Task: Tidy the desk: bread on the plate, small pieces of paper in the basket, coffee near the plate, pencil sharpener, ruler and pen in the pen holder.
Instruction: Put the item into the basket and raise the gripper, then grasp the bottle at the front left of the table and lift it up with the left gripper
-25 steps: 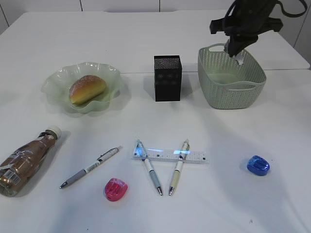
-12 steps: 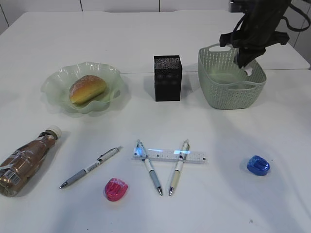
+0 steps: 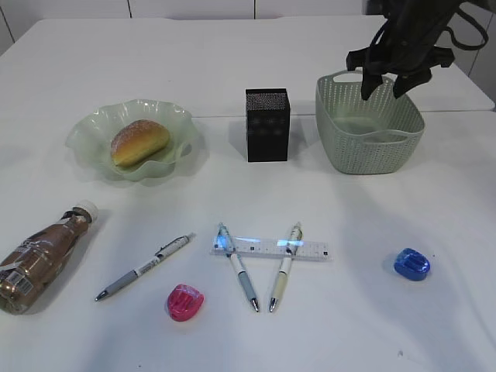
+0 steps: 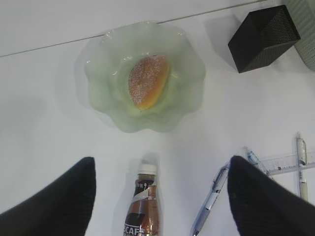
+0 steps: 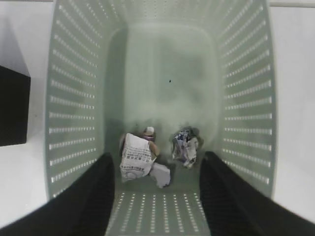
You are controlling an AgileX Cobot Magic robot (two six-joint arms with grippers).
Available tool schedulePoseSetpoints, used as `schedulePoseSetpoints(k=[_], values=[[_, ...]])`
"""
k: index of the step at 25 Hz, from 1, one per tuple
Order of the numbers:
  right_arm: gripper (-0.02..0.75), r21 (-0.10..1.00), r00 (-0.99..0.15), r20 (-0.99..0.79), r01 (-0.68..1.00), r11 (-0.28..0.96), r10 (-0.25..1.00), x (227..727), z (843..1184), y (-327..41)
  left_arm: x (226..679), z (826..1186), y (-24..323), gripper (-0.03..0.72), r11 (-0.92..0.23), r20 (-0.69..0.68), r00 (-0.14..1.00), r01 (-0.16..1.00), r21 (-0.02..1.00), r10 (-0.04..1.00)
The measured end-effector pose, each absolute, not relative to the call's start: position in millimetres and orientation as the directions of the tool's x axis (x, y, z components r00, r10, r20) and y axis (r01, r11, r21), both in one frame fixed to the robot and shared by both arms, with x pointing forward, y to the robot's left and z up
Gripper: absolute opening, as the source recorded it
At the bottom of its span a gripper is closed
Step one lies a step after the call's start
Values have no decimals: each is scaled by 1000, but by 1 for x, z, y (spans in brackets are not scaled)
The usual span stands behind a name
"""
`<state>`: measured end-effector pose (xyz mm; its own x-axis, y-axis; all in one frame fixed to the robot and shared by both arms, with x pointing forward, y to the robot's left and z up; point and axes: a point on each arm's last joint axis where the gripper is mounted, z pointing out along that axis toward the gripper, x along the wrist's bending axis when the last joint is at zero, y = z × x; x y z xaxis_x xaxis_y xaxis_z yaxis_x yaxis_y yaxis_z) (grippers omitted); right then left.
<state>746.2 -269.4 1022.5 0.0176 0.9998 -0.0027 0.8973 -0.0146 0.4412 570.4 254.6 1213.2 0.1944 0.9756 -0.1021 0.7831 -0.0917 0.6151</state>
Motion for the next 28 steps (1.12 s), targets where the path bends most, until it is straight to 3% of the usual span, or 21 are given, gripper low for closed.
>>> schedulePoseSetpoints(k=[3, 10, 15, 22, 28], values=[[491, 429, 18, -4, 903, -15, 1000, 745, 1022, -269, 570, 1213, 254, 592, -89, -105, 194, 783, 615, 975], [500, 346, 12, -31, 938, -1, 999, 736, 1022, -272, 570, 1213, 254, 592, -89, -105, 194, 783, 615, 975], [501, 377, 14, -30, 926, -1, 999, 730, 1042, -272, 570, 1213, 254, 592, -89, -105, 194, 783, 615, 975], [501, 476, 17, -22, 880, -5, 1000, 700, 1106, -275, 563, 1220, 255, 592, -84, -106, 193, 771, 631, 976], [501, 437, 14, -27, 899, -1, 1000, 663, 1118, -277, 562, 1222, 253, 592, -75, -126, 199, 769, 634, 972]])
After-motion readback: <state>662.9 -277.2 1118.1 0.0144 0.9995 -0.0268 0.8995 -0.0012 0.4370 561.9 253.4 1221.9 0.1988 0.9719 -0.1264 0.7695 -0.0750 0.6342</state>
